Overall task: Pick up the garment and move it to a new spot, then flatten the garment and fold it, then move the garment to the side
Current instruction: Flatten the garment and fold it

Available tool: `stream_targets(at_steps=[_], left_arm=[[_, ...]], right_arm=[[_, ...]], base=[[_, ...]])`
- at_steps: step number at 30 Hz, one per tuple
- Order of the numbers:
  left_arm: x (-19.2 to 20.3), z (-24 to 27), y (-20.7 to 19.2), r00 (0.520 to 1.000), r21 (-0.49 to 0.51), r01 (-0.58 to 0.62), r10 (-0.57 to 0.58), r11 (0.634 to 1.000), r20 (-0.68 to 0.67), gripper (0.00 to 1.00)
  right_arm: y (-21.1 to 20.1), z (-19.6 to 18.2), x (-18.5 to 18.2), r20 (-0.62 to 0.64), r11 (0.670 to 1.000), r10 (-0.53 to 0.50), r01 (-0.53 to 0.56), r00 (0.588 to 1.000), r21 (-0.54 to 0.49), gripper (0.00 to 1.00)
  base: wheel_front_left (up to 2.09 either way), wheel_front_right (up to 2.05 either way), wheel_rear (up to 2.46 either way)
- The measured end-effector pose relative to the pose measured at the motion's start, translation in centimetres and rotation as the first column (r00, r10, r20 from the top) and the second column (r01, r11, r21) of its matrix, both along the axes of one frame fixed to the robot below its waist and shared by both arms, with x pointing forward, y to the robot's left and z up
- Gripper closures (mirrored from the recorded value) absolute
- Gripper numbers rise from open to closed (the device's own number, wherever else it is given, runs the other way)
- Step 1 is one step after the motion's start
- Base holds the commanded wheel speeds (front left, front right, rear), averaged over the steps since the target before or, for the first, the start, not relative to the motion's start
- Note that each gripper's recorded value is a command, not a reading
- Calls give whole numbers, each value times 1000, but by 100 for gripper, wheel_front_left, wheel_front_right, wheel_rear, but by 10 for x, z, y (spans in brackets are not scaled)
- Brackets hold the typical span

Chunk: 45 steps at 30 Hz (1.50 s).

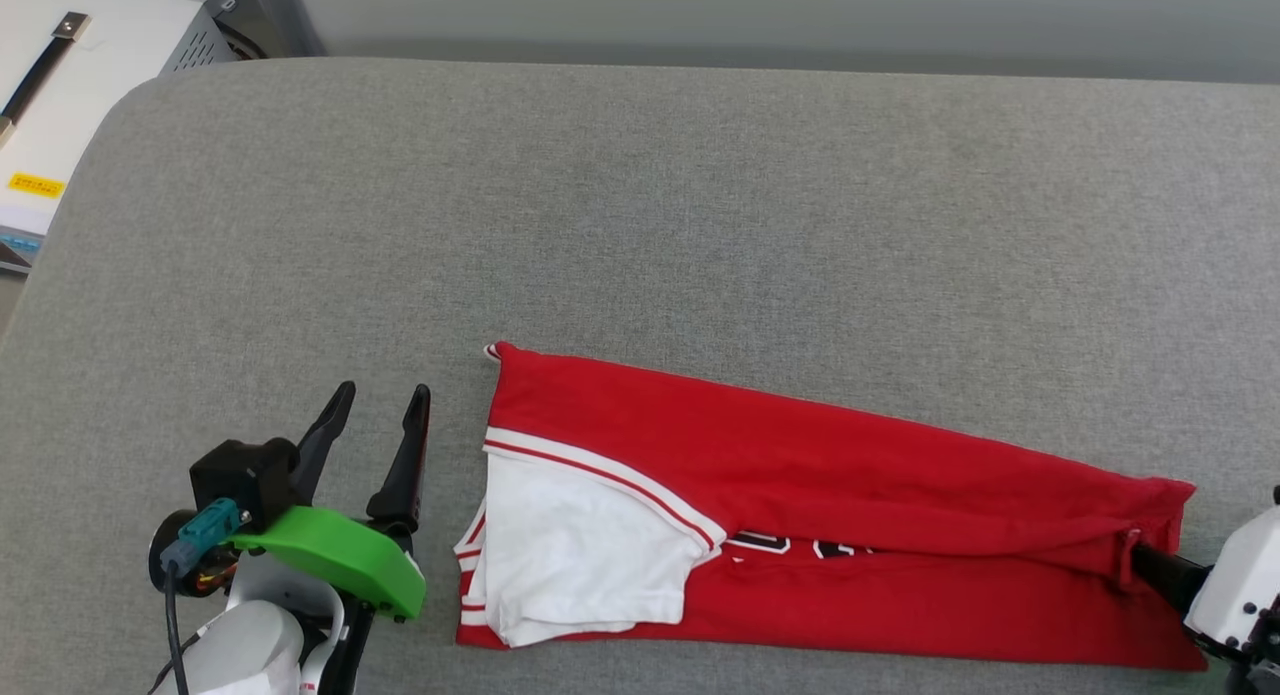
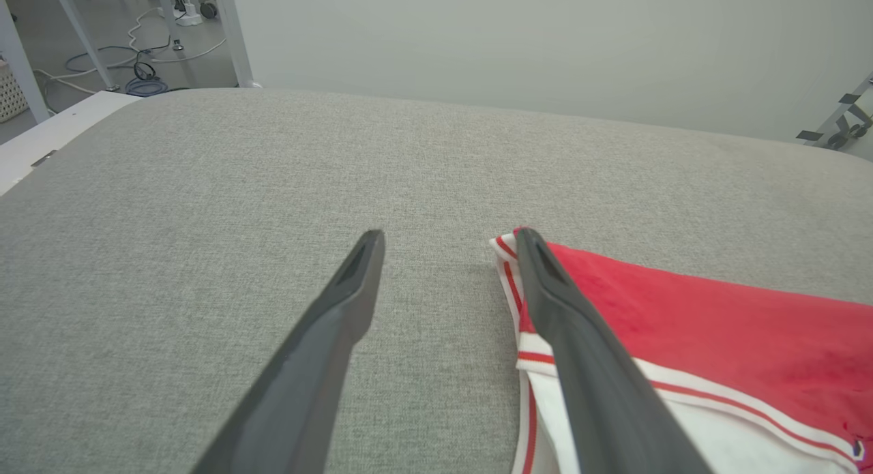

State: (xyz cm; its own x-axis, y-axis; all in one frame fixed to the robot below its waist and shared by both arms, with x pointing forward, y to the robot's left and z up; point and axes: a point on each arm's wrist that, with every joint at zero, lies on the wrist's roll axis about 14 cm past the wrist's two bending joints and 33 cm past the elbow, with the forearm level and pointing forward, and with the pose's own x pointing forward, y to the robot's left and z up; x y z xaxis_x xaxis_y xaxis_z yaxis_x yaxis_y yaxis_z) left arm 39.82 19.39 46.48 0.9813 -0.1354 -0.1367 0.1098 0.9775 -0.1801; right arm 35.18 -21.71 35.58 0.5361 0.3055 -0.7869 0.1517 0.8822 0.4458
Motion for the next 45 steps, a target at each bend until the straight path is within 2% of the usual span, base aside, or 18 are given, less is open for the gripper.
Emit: stream_targets(at_steps=[1,2,3,4,10,16,22,30,38,45], left_arm=[[0,1,1,1000,0,-2,2,1000,2,0],[1,2,2,1000,1,-6,6,1000,7,0],[1,3,2,1000,1,-6,6,1000,9,0],[1,4,2,1000,2,-6,6,1000,11,0],[0,9,2,1000,3,-6,6,1000,25,0],[0,12,1,999,2,-2,2,1000,34,0],[0,12,-1,999,-3,-1,1,1000,34,0],[-3,13,-3,999,-8,0,0,1000,36,0],[-7,22,-5,998,-19,-4,5,1000,62,0],[-20,31,-8,996,-40,-8,12,999,86,0]], right_arm=[[4,0,1,2,1000,4,-4,1000,9,0],[11,1,1,5,1000,14,-15,1000,26,51],[12,1,1,6,1000,15,-15,1000,26,84],[12,2,1,10,1000,15,-15,1000,25,100],[11,4,1,37,999,-4,3,999,35,100],[-8,9,3,73,1000,-30,31,997,-7,100],[-45,18,11,120,992,-85,95,989,-84,100],[-98,38,20,184,964,-147,183,972,-193,100],[-77,62,26,240,976,-69,115,968,-185,100],[-39,77,7,253,990,29,8,967,-144,100]], base=[[0,0,0],[0,0,0],[0,0,0],[0,0,0],[0,0,0],[0,0,0],[0,0,0],[0,0,0],[0,0,0],[0,0,0]])
